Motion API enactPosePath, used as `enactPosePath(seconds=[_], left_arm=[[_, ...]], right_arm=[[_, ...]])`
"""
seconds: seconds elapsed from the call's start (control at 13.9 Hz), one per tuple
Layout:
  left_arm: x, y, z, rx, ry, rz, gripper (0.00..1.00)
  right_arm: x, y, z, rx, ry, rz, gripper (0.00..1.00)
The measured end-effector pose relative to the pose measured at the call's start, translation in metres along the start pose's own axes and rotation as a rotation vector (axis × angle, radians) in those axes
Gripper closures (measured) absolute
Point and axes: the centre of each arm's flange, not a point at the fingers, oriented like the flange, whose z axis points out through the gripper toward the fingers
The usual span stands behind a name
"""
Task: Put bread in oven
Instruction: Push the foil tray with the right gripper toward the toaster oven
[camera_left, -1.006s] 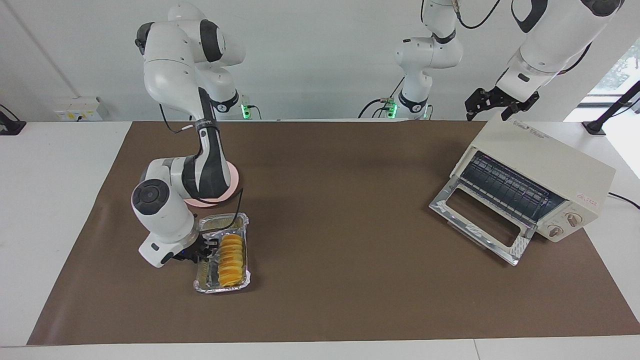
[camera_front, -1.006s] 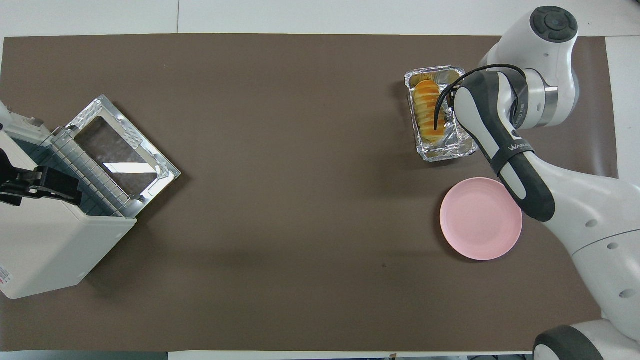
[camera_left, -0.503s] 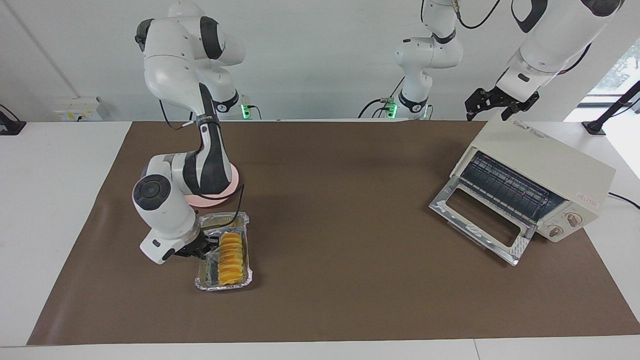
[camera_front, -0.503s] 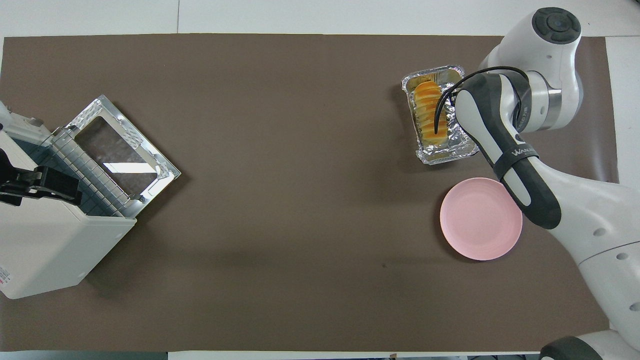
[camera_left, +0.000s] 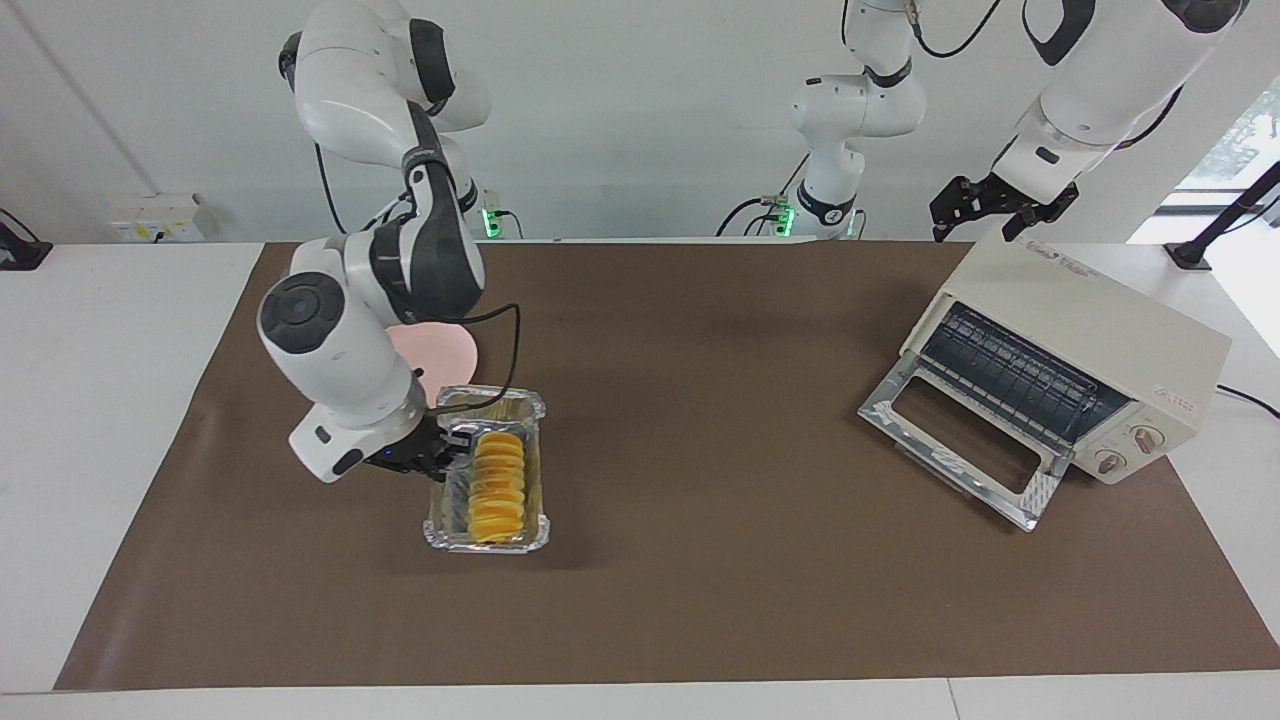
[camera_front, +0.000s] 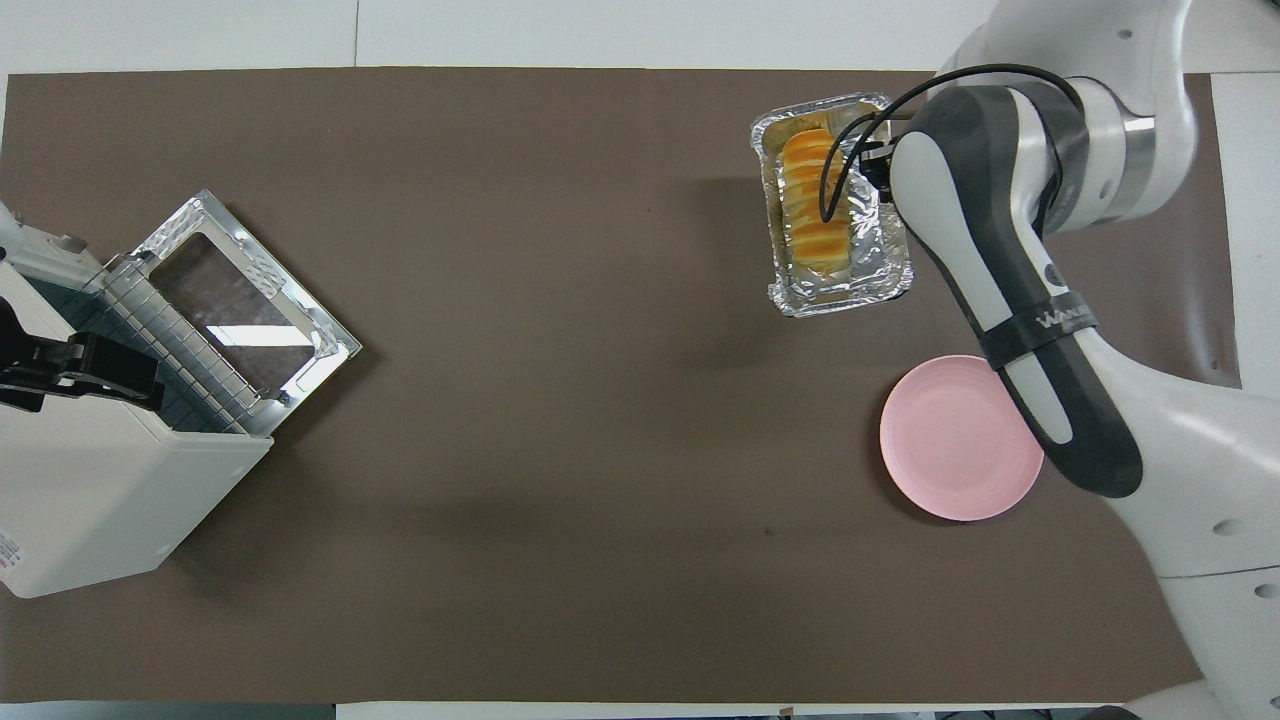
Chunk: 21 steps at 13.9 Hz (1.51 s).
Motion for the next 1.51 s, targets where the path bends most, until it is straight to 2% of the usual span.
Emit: enactPosePath(seconds=[0.22, 0.43, 0.57, 0.79, 1.08, 1.22, 1.37, 1.51], left_arm=[[0.0, 0.0, 0.0, 0.0, 0.0, 0.0, 0.0], [0.0, 0.0, 0.0, 0.0, 0.0, 0.0, 0.0], [0.0, 0.0, 0.0, 0.0, 0.0, 0.0, 0.0], [0.0, 0.0, 0.0, 0.0, 0.0, 0.0, 0.0], [0.0, 0.0, 0.0, 0.0, 0.0, 0.0, 0.0], [0.0, 0.0, 0.0, 0.0, 0.0, 0.0, 0.0], [0.0, 0.0, 0.0, 0.0, 0.0, 0.0, 0.0], [0.0, 0.0, 0.0, 0.0, 0.0, 0.0, 0.0]], right_arm=[[-0.032, -0.093, 0.008, 0.058, -0.056, 0.038, 0.98], [-0.057, -0.149, 0.023, 0.086, -0.107, 0.057, 0.98], [-0.067, -0.176, 0.046, 0.108, -0.106, 0.05, 0.98], [-0.082, -0.204, 0.086, 0.113, -0.088, 0.072, 0.98], [-0.09, -0.21, 0.108, 0.109, -0.083, 0.083, 0.98], [-0.095, -0.209, 0.115, 0.097, -0.103, 0.082, 0.98], [-0.117, -0.221, 0.128, 0.071, -0.137, 0.073, 0.98], [-0.127, -0.227, 0.13, 0.06, -0.145, 0.091, 0.98]])
